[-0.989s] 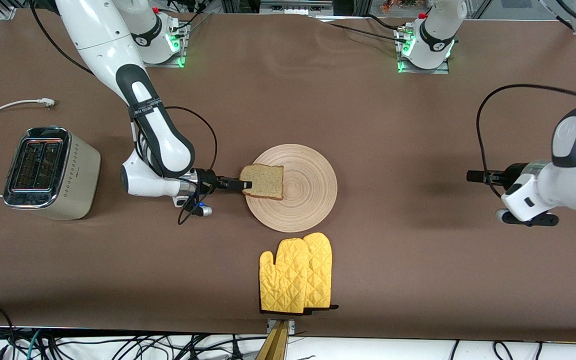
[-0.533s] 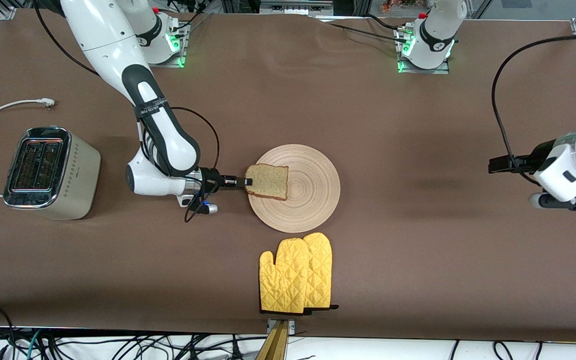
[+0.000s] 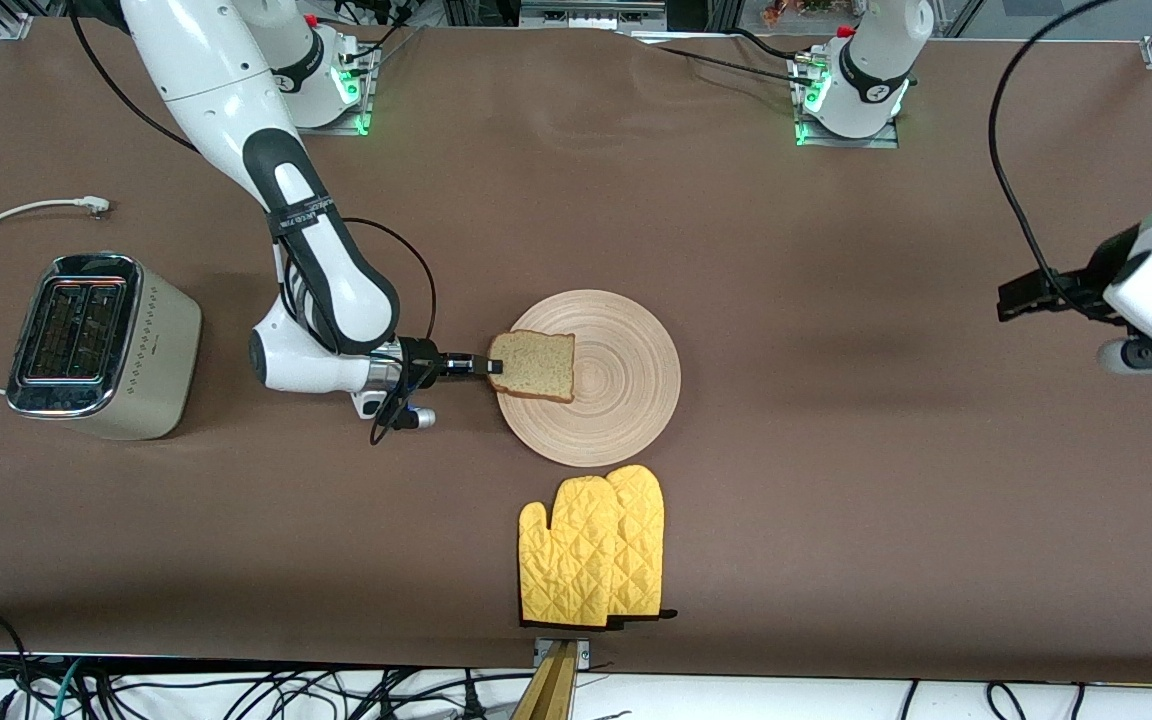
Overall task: Move plate and put bread in toaster
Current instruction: 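Grasp the bread with the right gripper while the left gripper returns to rest, then carry the bread slice to the toaster with the right gripper, then lower the bread slice into the toaster slot with the right gripper, then open the right gripper and lift it off the bread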
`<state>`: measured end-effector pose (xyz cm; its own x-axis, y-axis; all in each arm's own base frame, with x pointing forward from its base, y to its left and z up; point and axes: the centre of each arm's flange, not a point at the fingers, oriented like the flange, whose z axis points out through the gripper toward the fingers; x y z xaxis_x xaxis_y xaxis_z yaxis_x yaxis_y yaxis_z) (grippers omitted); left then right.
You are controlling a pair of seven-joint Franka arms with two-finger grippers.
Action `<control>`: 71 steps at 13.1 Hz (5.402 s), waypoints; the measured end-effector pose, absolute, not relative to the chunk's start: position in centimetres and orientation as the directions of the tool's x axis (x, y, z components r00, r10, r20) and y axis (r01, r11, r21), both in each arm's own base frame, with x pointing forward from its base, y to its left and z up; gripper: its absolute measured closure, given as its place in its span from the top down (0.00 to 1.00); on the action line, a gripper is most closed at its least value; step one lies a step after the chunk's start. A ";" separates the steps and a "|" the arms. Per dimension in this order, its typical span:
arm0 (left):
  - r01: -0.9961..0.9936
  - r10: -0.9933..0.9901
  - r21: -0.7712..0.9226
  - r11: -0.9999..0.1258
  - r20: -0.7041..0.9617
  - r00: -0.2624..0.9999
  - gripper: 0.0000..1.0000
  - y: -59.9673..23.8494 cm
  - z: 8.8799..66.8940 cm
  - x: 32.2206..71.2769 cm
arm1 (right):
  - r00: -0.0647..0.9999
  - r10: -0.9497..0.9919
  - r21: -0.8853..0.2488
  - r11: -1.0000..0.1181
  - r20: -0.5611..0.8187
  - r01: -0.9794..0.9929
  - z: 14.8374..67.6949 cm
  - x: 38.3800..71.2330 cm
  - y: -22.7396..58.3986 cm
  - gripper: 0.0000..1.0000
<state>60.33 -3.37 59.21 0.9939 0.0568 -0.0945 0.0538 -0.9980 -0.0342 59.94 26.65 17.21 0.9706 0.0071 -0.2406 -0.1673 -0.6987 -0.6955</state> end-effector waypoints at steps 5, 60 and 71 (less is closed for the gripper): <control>0.030 0.026 0.063 -0.998 -0.062 0.998 1.00 0.0 61.8 54.2 | 0.975 0.035 -0.689 -0.713 -0.219 -0.129 18.8 61.2 25.9 0.07; -0.036 -0.036 0.004 -0.999 -0.080 0.996 1.00 -2.6 58.5 55.8 | 0.955 -0.085 0.097 -0.993 -0.285 -0.059 42.3 66.5 -13.0 1.00; -0.035 -0.036 0.005 -0.999 -0.076 0.996 1.00 -2.6 58.5 55.8 | 0.974 0.166 -0.071 -0.985 -0.154 0.157 48.7 66.0 -1.7 1.00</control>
<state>55.84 -2.62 58.52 0.9965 -0.0357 -0.0760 -0.0354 -0.9994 0.0045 66.05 -1.66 48.67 0.9740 0.1661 -0.1543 0.1568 -0.9851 -0.0706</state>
